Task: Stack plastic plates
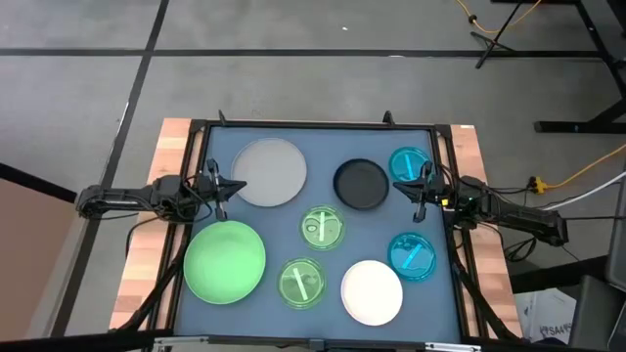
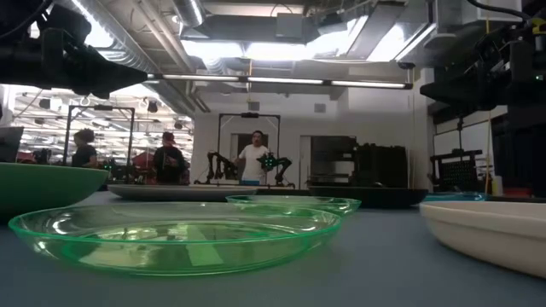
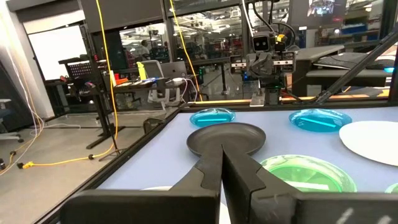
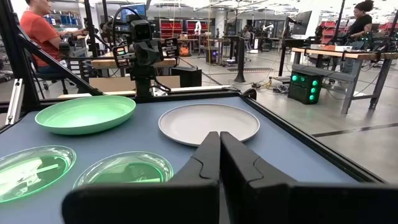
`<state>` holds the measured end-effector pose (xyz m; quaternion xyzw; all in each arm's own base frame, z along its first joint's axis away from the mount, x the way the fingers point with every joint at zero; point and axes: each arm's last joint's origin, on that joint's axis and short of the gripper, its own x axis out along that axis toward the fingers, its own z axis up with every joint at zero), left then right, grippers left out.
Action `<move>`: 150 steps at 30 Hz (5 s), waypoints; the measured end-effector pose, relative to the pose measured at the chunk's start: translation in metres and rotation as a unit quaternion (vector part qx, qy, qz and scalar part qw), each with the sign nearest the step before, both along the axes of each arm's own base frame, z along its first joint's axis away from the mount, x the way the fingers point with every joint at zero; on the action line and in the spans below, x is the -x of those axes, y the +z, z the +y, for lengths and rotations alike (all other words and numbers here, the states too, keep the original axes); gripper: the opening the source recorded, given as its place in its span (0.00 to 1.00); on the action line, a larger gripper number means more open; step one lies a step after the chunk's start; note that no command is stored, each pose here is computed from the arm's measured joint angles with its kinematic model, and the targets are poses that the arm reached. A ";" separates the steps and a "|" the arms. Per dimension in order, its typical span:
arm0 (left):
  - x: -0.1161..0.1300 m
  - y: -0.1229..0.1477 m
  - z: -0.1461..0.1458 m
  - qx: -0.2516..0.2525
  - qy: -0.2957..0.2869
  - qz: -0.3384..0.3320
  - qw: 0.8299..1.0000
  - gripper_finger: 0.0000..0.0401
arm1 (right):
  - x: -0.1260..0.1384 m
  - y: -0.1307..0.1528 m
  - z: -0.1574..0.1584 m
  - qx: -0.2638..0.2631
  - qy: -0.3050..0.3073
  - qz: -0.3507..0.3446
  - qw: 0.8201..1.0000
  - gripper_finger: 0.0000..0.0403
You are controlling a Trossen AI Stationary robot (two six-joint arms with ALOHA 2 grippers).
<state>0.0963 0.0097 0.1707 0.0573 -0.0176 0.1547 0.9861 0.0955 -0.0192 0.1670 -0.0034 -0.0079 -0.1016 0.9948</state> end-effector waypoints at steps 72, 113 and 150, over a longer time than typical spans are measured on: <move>0.004 0.010 0.007 0.197 0.101 -0.138 0.966 0.40 | 0.000 0.000 0.000 0.001 0.000 -0.003 1.000 0.00; -0.063 0.109 0.001 0.195 0.026 0.128 0.972 0.47 | 0.000 0.001 0.000 0.001 0.000 -0.003 1.000 0.00; -0.083 0.062 -0.031 0.259 -0.017 0.605 0.753 0.47 | 0.000 0.000 0.000 0.000 0.000 -0.001 1.000 0.00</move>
